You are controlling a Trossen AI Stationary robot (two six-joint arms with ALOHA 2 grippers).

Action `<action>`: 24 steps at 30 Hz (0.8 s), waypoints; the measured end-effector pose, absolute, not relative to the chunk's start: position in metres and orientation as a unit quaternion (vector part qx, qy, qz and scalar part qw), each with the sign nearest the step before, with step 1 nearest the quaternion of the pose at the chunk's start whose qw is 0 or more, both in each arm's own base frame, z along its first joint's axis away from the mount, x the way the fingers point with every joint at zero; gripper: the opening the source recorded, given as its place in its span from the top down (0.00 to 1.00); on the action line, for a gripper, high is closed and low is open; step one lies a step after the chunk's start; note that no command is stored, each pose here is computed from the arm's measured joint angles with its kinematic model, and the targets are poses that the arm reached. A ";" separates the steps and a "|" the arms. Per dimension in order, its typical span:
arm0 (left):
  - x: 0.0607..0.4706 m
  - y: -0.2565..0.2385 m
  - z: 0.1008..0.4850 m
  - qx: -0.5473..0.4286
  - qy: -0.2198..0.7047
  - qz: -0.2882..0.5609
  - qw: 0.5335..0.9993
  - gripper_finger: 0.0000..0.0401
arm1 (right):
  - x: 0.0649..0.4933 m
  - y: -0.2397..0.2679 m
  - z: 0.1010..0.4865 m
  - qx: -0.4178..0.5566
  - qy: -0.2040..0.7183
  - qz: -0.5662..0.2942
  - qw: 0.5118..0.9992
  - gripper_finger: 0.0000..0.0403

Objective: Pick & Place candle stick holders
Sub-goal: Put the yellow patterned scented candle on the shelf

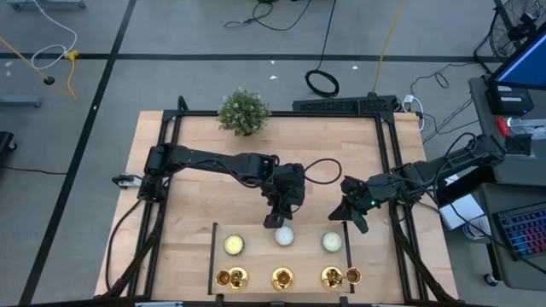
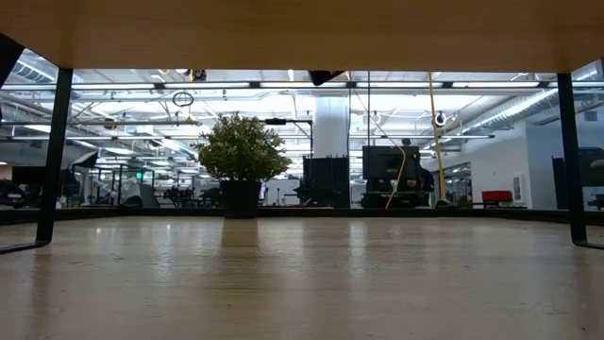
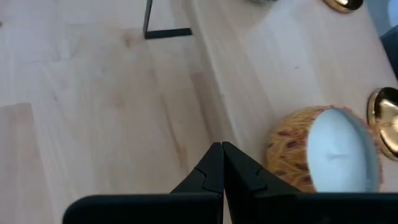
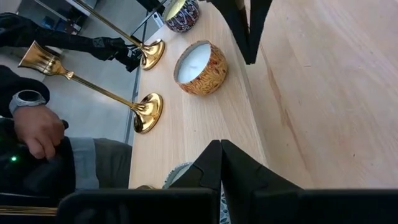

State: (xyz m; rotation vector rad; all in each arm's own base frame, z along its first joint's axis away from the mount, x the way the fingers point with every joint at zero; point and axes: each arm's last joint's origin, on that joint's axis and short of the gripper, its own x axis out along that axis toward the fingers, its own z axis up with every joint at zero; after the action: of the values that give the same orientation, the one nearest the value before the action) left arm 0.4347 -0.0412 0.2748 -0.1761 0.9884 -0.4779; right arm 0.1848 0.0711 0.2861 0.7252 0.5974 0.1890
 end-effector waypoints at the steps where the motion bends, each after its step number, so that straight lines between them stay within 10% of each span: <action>1: 0.434 -0.041 0.276 -0.082 0.468 -0.226 0.850 1.00 | 0.185 0.071 0.286 0.349 0.287 0.091 0.887 1.00; 24: 0.435 -0.037 0.290 -0.111 0.416 -0.304 0.850 1.00 | 0.185 0.070 0.286 0.348 0.282 0.079 0.891 1.00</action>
State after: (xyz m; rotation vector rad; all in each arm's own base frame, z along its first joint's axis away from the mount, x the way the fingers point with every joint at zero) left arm 0.4351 -0.0370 0.2897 -0.2339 0.8756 -0.6397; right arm 0.1851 0.0703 0.2861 0.7226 0.5847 0.1639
